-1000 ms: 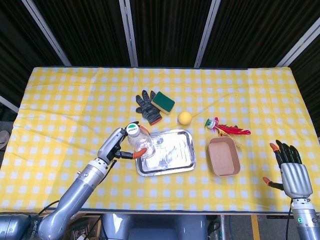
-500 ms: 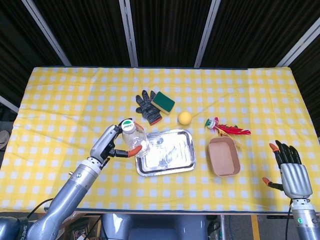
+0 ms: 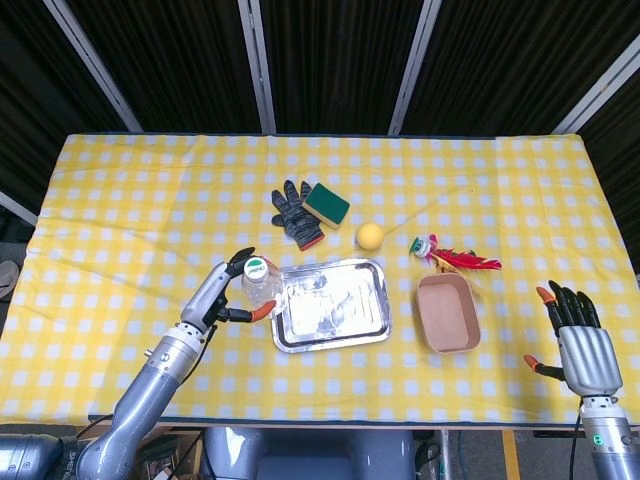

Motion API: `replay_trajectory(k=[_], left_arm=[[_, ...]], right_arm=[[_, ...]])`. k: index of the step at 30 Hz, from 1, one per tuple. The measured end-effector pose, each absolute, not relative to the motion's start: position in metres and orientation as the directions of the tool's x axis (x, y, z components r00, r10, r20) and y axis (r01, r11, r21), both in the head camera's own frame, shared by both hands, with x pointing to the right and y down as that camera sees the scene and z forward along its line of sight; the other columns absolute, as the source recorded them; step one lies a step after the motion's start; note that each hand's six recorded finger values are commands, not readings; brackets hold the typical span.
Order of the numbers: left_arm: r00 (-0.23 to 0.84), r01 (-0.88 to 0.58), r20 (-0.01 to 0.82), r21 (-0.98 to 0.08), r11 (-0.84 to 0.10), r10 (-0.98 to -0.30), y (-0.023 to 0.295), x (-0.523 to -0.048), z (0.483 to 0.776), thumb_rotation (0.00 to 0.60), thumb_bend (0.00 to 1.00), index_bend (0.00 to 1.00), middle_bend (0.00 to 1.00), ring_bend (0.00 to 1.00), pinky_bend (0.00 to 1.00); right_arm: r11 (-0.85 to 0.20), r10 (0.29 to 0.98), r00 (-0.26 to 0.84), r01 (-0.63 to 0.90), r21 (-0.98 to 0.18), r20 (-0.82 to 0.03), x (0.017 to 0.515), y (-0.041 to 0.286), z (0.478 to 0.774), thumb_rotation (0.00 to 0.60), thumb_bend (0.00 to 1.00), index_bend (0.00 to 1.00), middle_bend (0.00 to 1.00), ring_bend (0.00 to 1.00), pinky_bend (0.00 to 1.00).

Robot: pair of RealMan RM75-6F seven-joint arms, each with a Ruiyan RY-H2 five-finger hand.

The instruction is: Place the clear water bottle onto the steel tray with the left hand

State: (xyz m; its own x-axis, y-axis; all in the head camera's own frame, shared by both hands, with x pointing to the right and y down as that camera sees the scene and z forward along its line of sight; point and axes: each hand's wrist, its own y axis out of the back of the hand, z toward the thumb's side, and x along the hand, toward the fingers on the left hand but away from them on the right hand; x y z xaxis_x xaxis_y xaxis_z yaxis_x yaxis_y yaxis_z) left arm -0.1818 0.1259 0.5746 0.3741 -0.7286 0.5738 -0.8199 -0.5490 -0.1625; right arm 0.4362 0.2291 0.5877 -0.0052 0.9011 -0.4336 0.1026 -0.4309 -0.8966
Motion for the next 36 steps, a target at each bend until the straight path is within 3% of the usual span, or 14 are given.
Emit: replay_trajectory(k=[8,16,22,28,36], left_arm=[[0.347,-0.841,0.532,-0.187,-0.507,-0.773,0.133,-0.159,0.583,0.600,0.51,0.54,0.55,0.02,0.00],[0.390,-0.852,0.537,-0.097,-0.514,-0.748,0.147,-0.096,0.610,0.600,0.51,0.55,0.56,0.04,0.00],[0.433,-0.852,0.531,-0.022,-0.522,-0.729,0.152,-0.064,0.611,0.600,0.52,0.55,0.56,0.05,0.00],[0.375,-0.872,0.525,-0.080,-0.483,-0.764,0.143,-0.097,0.604,0.600,0.52,0.55,0.55,0.05,0.00],[0.196,-0.885,0.525,-0.269,-0.380,-0.828,0.130,-0.209,0.599,0.600,0.52,0.55,0.55,0.05,0.00]], right_arm=[[-0.433,0.900,-0.007,0.106,-0.895,-0.436,0.437,0.230,0.587,0.600,0.05,0.08,0.00,0.00,0.00],[-0.430,0.901,-0.016,0.106,-0.896,-0.434,0.441,0.229,0.587,0.600,0.05,0.08,0.00,0.00,0.00],[-0.434,0.898,-0.021,0.108,-0.894,-0.439,0.442,0.229,0.586,0.600,0.05,0.08,0.00,0.00,0.00],[-0.439,0.896,-0.015,0.107,-0.892,-0.443,0.440,0.231,0.587,0.600,0.05,0.08,0.00,0.00,0.00],[-0.448,0.893,-0.002,0.103,-0.888,-0.451,0.433,0.233,0.589,0.600,0.05,0.08,0.00,0.00,0.00]])
